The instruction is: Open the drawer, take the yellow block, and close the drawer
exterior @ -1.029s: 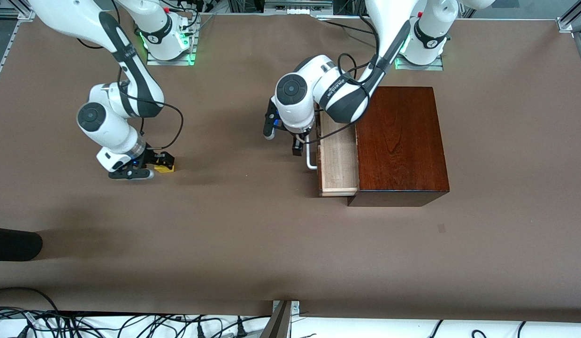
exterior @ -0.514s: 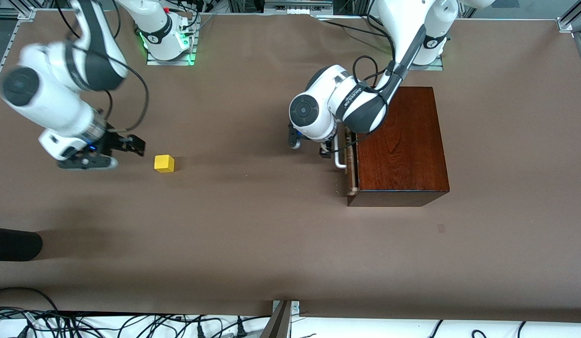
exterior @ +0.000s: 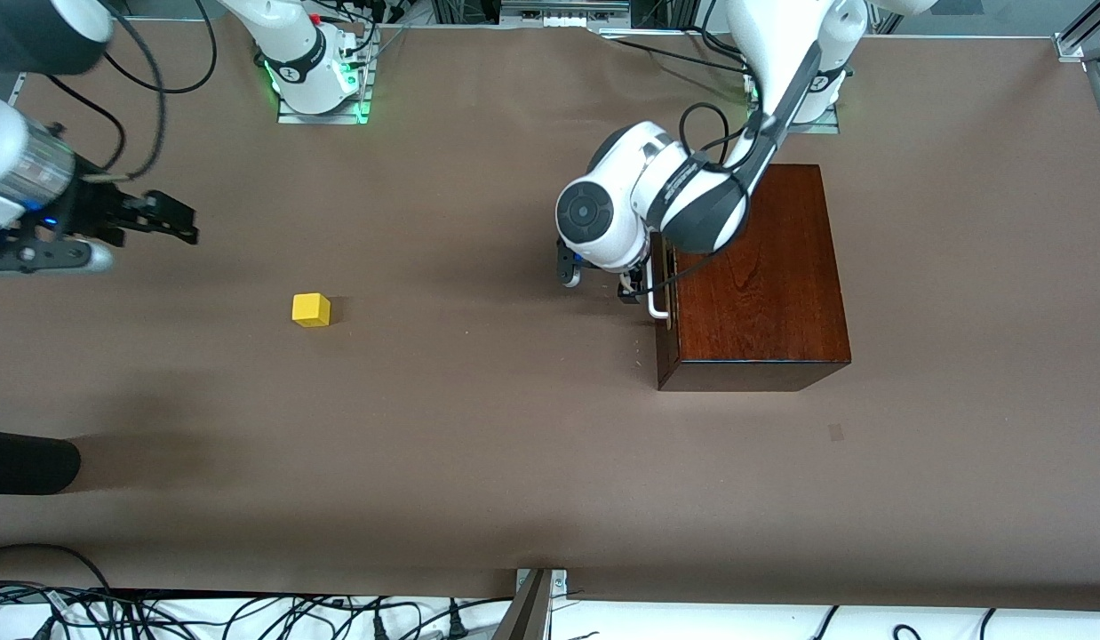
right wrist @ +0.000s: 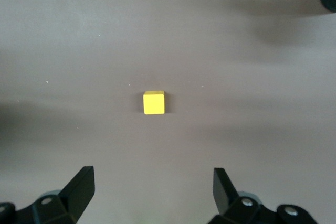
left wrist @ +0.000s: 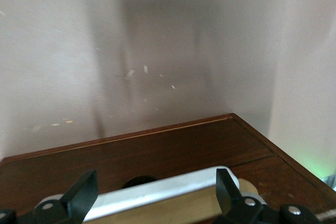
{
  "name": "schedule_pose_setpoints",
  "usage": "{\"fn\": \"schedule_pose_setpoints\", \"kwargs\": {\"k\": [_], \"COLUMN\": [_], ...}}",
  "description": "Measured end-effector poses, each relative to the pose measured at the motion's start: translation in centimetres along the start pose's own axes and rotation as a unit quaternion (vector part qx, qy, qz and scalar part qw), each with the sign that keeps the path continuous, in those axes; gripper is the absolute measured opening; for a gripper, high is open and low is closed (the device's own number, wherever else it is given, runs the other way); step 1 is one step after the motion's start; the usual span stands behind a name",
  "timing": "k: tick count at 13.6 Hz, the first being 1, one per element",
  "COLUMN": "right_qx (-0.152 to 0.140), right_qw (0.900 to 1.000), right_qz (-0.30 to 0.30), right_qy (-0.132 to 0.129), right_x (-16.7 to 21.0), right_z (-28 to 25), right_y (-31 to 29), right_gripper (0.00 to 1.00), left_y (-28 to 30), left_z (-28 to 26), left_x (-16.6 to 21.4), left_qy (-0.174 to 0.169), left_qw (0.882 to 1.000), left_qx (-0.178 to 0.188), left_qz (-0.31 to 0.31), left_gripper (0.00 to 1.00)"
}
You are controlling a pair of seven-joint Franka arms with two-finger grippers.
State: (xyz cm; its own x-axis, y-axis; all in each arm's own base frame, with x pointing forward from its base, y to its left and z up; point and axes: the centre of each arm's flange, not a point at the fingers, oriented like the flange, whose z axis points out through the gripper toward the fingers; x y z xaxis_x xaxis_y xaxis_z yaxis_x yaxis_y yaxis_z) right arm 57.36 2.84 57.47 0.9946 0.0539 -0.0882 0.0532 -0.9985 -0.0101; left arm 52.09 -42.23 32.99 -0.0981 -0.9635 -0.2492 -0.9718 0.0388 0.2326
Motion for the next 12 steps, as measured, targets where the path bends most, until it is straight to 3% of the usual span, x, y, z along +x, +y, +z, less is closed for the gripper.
{"fn": "schedule_pose_setpoints", "kwargs": {"k": [3,6,8,12], "right_qx": [0.001,0.002,0.001,0.001], "right_qw": [1.0,1.0,1.0,1.0], "right_qz": [-0.007,-0.016,-0.022,-0.022], "right_qy": [-0.008,-0.007,-0.005,-0.005], "right_x": [-0.2,-0.1,-0.1,-0.1], "right_z": [-0.5,-0.6,-0.8,-0.8], "right_y": [1.3,0.3,-0.4,-0.4], "right_gripper": [1.0,1.0,1.0,1.0], "left_y": [2.2,4.3,3.1,-1.0], "left_z": [-7.9,-14.5,-17.1,-19.6], "left_x": [-1.7,-6.8,-14.0,-31.0], "left_qy": [0.05,0.073,0.083,0.118], "left_qw": [0.996,0.981,0.966,0.921], "left_qx": [0.035,0.053,0.051,0.041], "left_qz": [-0.067,-0.171,-0.24,-0.368], "left_gripper": [1.0,1.0,1.0,1.0]}}
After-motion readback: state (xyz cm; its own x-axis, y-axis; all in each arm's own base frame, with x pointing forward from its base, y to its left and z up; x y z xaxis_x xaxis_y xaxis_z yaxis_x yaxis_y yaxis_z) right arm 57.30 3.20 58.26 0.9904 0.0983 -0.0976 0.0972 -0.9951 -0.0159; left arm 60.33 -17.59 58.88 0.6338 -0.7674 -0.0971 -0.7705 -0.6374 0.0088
